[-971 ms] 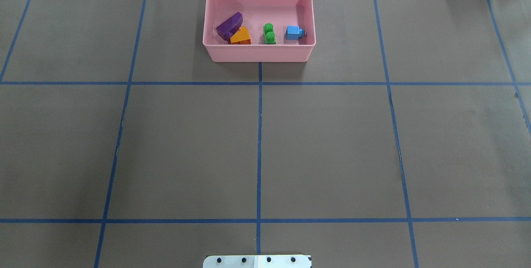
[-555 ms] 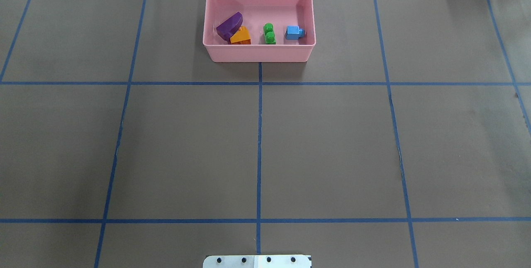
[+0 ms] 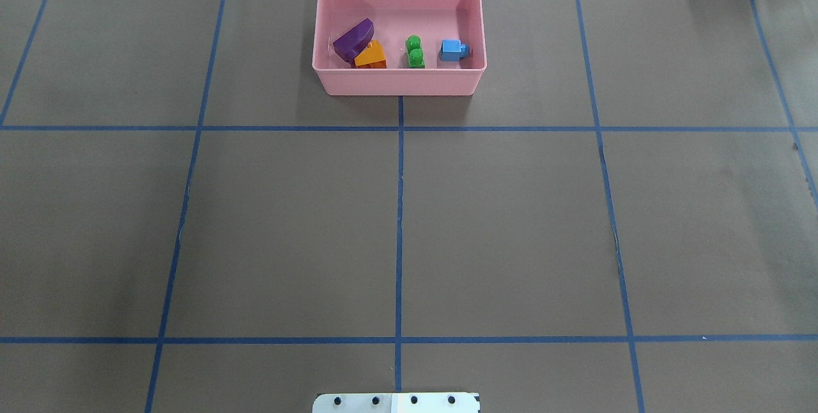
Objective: Put all blocks into box
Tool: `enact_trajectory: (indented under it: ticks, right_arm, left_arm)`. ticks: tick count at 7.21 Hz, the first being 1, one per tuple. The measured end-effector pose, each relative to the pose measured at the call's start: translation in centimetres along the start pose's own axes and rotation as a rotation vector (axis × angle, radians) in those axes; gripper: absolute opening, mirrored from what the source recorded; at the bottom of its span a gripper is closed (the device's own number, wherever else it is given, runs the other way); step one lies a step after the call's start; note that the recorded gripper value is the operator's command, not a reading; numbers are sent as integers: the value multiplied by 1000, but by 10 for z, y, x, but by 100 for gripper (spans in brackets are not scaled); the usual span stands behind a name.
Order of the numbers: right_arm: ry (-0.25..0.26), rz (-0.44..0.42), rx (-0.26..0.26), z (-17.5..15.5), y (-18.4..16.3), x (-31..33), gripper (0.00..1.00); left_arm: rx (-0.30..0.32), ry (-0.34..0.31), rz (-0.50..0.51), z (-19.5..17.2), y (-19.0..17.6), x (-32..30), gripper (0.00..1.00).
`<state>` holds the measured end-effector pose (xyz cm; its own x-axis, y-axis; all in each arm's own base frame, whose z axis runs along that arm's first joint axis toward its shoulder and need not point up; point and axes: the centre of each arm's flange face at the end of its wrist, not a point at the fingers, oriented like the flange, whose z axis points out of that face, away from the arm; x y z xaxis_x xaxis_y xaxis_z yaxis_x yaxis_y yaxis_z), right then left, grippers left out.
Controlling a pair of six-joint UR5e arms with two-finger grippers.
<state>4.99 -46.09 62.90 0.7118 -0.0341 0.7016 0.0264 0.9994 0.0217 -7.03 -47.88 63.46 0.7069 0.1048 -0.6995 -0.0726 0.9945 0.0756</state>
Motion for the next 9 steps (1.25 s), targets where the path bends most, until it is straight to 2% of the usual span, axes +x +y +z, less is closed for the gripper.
enact_trajectory:
  ticks: [5,9]
  right_arm:
    - [26,25,1,3,12,12,100]
    - [14,21,-4,2,9,10,100]
  left_arm:
    - [43,18,49,1,1,8,100]
    - [10,3,16,21,12,-11,100]
